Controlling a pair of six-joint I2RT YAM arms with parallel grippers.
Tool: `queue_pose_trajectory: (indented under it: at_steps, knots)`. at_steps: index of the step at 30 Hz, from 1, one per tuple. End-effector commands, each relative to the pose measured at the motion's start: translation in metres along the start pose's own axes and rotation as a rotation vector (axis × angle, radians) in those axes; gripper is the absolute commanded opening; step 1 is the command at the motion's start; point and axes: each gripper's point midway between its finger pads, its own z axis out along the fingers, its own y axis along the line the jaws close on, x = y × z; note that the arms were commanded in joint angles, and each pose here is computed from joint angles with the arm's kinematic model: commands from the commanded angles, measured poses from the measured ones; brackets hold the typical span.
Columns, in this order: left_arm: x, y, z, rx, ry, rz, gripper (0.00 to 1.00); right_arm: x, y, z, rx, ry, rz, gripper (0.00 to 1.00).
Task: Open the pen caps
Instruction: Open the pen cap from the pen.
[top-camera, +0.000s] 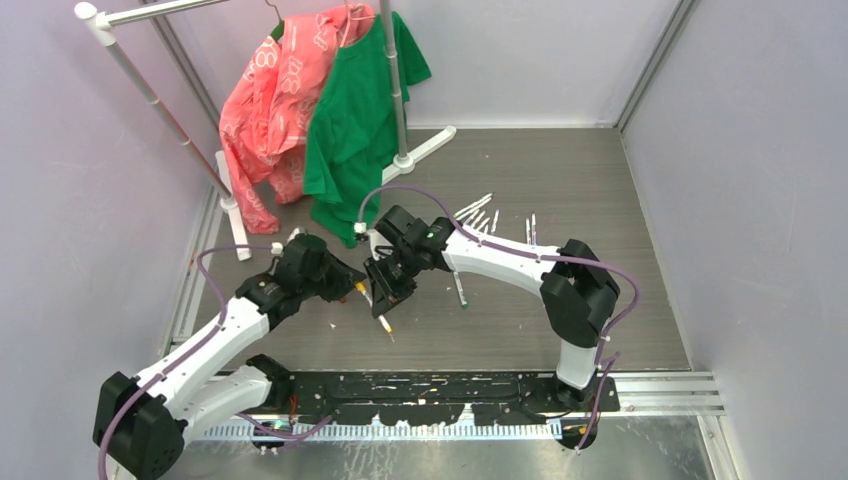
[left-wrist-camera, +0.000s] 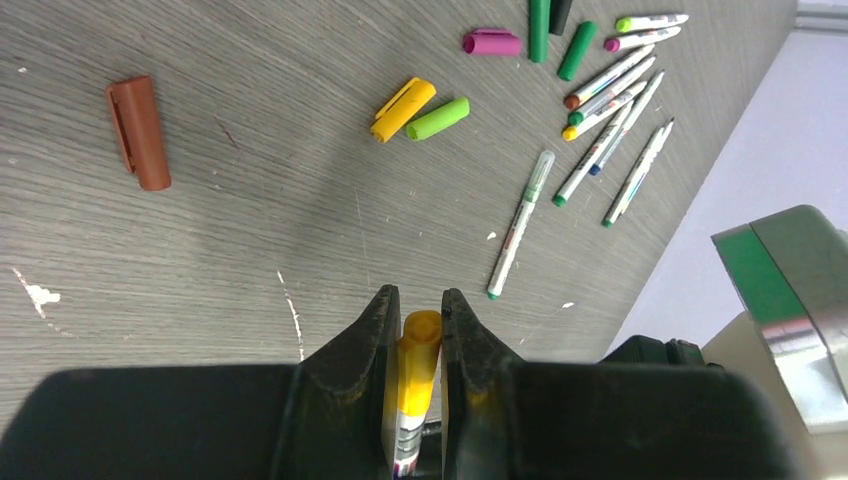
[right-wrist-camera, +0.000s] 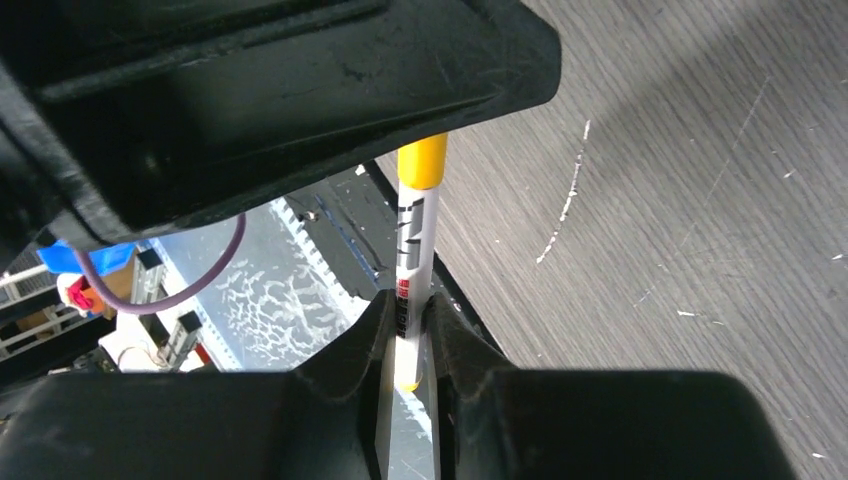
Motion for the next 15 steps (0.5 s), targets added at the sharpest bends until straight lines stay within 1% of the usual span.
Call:
queue_pose_trajectory:
  at_steps: [1,6,15]
  knots:
    - [-0.011,-0.048,-0.007,0.111,-0.013,-0.007,0.00,-0.006,0.000,-0.011,0.040,-0.071,-0.058,0.01]
    - [-0.013,-0.045,0.002,0.027,-0.006,0.005,0.00,0.003,-0.056,-0.024,0.341,-0.093,-0.072,0.01]
    - [-0.009,-0.048,0.030,-0.035,0.030,-0.062,0.00,0.009,-0.116,-0.055,0.700,-0.246,-0.096,0.01]
